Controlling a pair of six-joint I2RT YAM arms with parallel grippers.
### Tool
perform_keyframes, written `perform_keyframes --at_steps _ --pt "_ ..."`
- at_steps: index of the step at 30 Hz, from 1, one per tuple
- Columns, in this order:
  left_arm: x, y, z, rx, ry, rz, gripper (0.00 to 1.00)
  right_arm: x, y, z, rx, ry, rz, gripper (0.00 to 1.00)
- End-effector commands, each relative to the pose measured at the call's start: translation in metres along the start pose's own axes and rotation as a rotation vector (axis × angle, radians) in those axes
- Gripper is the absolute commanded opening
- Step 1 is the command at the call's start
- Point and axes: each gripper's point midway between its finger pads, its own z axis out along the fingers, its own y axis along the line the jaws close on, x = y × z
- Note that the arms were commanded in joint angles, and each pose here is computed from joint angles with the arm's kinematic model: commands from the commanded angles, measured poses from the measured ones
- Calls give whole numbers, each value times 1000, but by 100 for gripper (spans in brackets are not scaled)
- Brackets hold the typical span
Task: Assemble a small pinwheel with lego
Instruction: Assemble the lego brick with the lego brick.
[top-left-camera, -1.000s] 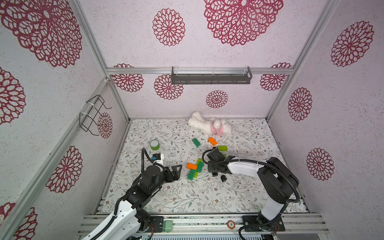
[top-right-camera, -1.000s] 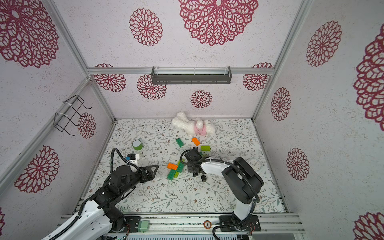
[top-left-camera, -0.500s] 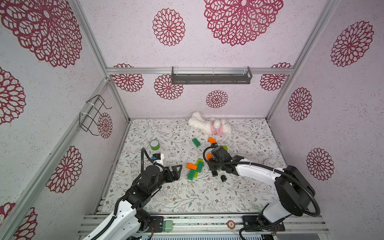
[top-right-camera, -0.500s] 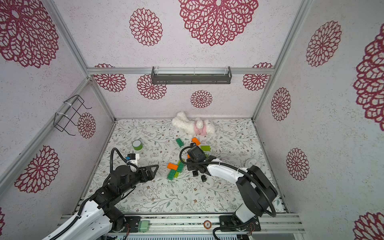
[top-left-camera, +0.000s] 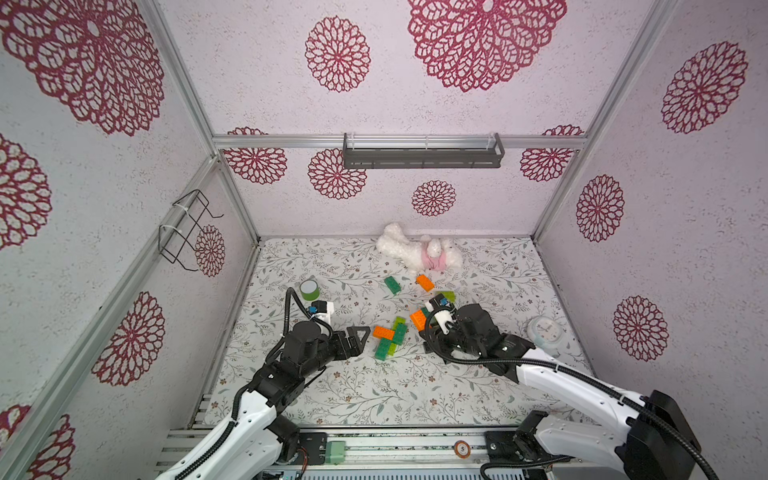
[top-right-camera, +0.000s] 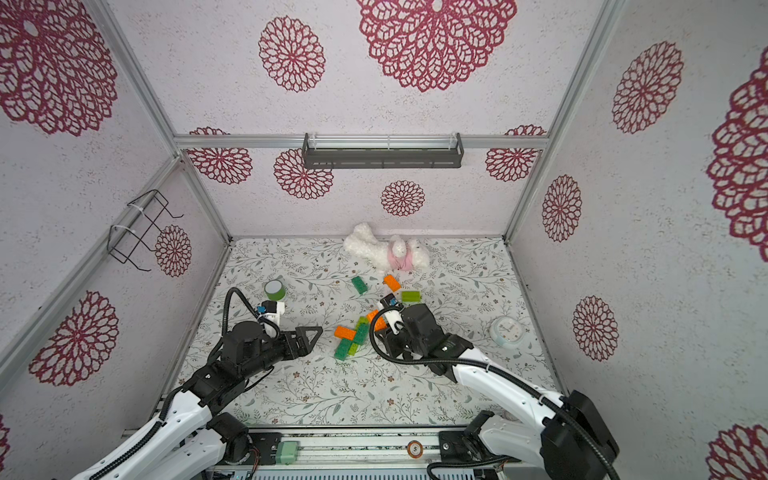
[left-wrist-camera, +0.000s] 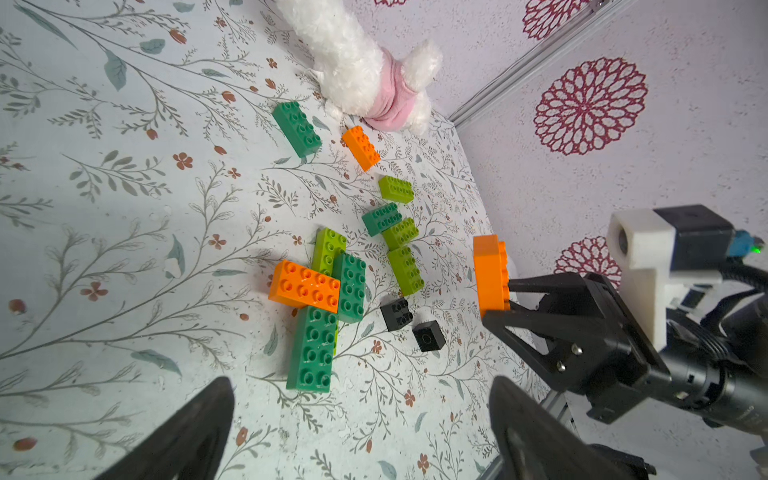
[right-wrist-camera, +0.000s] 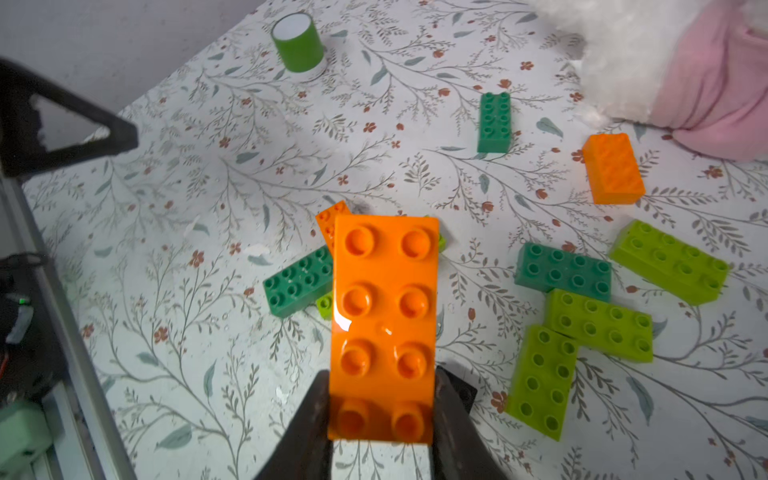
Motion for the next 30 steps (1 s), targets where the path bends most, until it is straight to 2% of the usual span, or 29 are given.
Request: perform_keyframes --at_steps 1,5,8,14,16,18,24,30 --pt "-5 -17 1 67 25 23 97 -6 23 -3 -79 -82 -139 27" --pt "4 -20 12 83 91 10 100 14 31 9 -89 -35 -153 26" --pt "13 -23 23 92 137 7 94 23 38 20 -104 -17 -163 26" --pt "25 -30 46 61 227 31 61 37 47 42 -122 40 -188 25" --pt "26 -32 51 57 236 34 48 44 45 48 -113 70 -194 25" --pt "27 -37 54 68 240 33 38 52 41 54 -96 107 -201 25" --pt "41 -33 65 56 297 27 24 58 36 66 -72 184 -227 25" --pt "56 -22 77 25 350 27 21 65 34 73 -65 265 -268 25"
